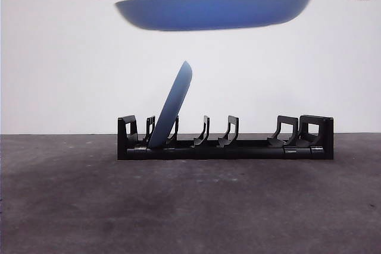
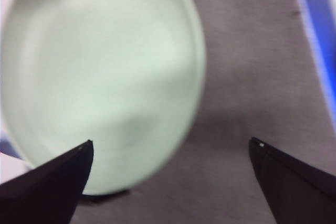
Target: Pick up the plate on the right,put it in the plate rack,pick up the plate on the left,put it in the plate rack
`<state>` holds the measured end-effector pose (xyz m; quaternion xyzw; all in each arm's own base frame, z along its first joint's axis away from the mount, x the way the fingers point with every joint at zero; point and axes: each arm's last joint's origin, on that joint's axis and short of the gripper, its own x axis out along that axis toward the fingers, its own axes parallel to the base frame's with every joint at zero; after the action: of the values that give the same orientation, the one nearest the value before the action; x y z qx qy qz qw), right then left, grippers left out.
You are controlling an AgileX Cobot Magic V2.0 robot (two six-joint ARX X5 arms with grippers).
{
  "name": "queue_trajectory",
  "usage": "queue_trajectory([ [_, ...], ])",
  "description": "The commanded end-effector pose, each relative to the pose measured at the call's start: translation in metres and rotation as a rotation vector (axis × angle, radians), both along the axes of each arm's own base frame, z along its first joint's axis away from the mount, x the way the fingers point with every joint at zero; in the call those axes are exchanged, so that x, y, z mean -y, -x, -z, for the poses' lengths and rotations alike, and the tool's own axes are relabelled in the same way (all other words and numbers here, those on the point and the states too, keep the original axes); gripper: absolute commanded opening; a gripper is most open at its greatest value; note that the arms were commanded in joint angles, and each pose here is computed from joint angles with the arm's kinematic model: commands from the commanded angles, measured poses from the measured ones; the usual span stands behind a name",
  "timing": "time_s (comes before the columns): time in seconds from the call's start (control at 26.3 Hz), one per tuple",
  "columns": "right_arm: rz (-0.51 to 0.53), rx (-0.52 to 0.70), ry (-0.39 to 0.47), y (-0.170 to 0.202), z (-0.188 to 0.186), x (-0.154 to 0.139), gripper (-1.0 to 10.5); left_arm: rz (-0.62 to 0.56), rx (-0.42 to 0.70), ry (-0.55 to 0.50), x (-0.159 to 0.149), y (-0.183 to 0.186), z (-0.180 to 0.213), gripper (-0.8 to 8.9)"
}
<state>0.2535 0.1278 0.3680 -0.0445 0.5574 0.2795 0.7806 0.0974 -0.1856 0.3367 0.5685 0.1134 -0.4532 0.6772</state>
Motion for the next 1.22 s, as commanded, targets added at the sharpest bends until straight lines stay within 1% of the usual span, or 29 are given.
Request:
queue_trajectory([
  [0.04,-0.007,0.006,-0.011,0.005,-0.005,0.007,-0.1,0.063,0.076,-0.06,0.013,-0.005,0.004,4.98],
  [0.08,-0.005,0.004,-0.022,0.007,-0.007,0.01,-0.1,0.063,0.087,-0.073,0.018,-0.008,0.007,4.93],
  [0.11,-0.005,0.001,-0.033,0.009,-0.009,0.012,-0.1,0.055,0.095,-0.084,0.022,-0.01,0.01,4.59],
  [0.23,0.0,0.001,-0.05,0.012,-0.012,0.017,-0.1,0.045,0.092,-0.115,0.03,-0.014,0.018,2.94],
  [0.3,0.003,0.002,-0.052,0.013,-0.013,0.018,-0.1,0.049,0.083,-0.127,0.033,-0.015,0.021,2.18],
  [0.42,-0.002,-0.014,-0.056,0.014,-0.012,0.019,-0.1,0.055,0.076,-0.127,0.034,-0.015,0.022,1.62],
  [0.65,-0.006,-0.016,-0.052,0.014,-0.012,0.019,-0.1,0.047,0.054,-0.112,0.035,-0.011,0.022,0.07],
  [0.68,-0.005,-0.016,-0.051,0.014,-0.012,0.019,-0.1,0.048,0.052,-0.11,0.035,-0.011,0.022,-0.09],
  [0.91,0.001,-0.01,-0.038,0.014,-0.012,0.019,-0.1,0.082,0.029,-0.093,0.038,-0.004,0.022,-0.08],
  [1.1,0.001,-0.004,-0.033,0.013,-0.012,0.019,-0.1,0.081,0.024,-0.087,0.038,-0.003,0.022,-0.08],
  [1.14,-0.001,-0.003,-0.032,0.013,-0.012,0.019,0.1,0.083,0.019,-0.084,0.039,-0.003,0.022,-0.08],
  [1.22,-0.007,0.003,-0.033,0.013,-0.012,0.019,0.1,0.097,-0.006,-0.068,0.039,-0.003,0.022,-0.08],
])
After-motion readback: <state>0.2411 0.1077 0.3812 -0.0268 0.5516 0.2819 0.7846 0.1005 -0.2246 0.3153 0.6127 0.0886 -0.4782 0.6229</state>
